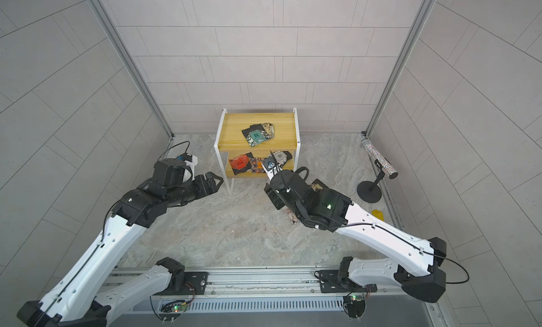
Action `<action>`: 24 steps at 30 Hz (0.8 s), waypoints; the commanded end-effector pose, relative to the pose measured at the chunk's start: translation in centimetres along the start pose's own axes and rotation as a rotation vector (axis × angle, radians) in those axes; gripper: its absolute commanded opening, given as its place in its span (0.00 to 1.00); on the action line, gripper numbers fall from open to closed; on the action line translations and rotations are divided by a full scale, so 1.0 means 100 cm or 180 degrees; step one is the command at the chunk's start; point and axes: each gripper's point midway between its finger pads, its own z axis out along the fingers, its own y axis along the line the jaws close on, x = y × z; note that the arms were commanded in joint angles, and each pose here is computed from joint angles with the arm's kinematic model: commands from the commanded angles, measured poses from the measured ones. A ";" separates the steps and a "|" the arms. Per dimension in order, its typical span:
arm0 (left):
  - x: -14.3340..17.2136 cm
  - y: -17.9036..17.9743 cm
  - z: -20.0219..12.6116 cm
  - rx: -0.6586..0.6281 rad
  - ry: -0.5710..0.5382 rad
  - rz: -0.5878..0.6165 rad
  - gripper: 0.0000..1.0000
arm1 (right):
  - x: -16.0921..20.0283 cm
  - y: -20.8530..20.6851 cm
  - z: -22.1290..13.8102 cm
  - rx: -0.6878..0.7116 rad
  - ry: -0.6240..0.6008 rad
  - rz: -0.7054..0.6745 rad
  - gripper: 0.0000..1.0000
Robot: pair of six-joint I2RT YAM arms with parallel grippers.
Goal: Remove the tea bags from the shelf
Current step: Place the tea bag at the center of the board, then pick up the tea bag from the shelf.
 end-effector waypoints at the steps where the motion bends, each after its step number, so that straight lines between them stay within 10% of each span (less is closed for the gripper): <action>1: -0.005 -0.008 -0.007 0.0041 0.0018 -0.0057 0.84 | -0.006 -0.008 -0.005 -0.0073 0.0155 0.0036 0.59; 24: -0.028 -0.028 -0.005 0.0217 0.0040 -0.0123 0.83 | -0.113 -0.027 0.055 -0.0378 0.0358 0.0532 0.81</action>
